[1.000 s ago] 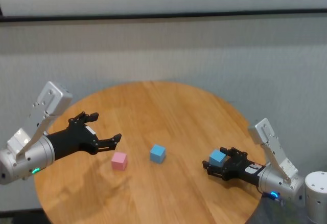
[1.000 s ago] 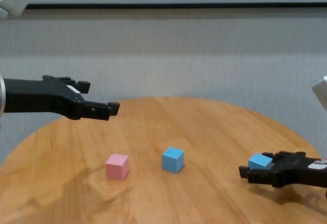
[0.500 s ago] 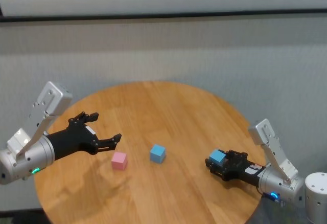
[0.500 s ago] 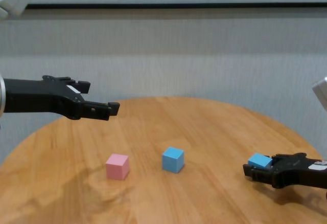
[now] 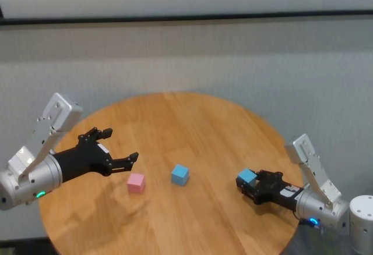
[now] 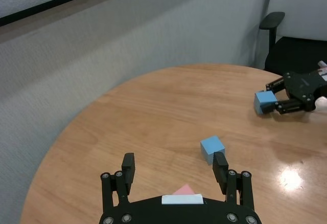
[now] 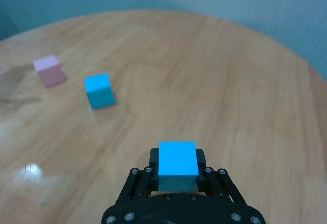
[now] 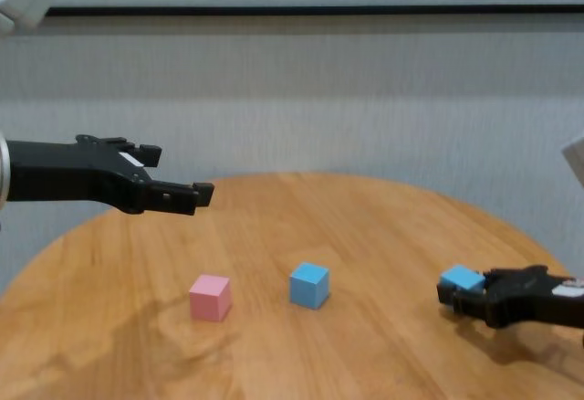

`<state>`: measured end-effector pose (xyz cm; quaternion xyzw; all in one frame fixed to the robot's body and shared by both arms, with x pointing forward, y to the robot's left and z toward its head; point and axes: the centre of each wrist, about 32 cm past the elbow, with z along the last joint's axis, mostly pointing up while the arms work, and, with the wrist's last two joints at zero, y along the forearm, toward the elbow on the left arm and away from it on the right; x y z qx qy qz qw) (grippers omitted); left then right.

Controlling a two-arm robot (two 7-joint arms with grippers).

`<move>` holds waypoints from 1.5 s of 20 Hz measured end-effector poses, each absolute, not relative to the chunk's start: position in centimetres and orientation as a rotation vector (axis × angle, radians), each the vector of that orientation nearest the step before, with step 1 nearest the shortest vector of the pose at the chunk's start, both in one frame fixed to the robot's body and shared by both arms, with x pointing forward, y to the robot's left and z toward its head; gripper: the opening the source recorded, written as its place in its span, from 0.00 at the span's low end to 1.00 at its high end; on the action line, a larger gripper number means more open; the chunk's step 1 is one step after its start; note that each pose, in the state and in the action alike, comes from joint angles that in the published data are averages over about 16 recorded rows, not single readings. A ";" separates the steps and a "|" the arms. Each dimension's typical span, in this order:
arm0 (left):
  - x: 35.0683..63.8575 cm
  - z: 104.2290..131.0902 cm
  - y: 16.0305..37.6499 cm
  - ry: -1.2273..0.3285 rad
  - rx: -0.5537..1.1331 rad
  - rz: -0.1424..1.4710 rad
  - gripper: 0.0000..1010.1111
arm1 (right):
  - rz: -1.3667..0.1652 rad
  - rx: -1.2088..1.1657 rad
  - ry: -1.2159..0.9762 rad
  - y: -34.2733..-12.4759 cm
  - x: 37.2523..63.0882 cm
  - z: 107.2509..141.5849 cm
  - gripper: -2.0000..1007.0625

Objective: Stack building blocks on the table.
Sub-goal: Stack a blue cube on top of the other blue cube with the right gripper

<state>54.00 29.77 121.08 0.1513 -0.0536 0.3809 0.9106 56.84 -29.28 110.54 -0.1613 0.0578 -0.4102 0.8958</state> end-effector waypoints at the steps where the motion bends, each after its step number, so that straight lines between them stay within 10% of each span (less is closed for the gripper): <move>1: 54.0 121.1 29.8 -0.111 0.312 0.785 0.99 | -0.848 -0.329 0.112 -29.2 56.9 110.7 0.38; 30: 54.0 121.1 29.8 -0.111 0.312 0.785 0.99 | -0.747 -0.199 -0.109 -24.4 58.5 117.6 0.37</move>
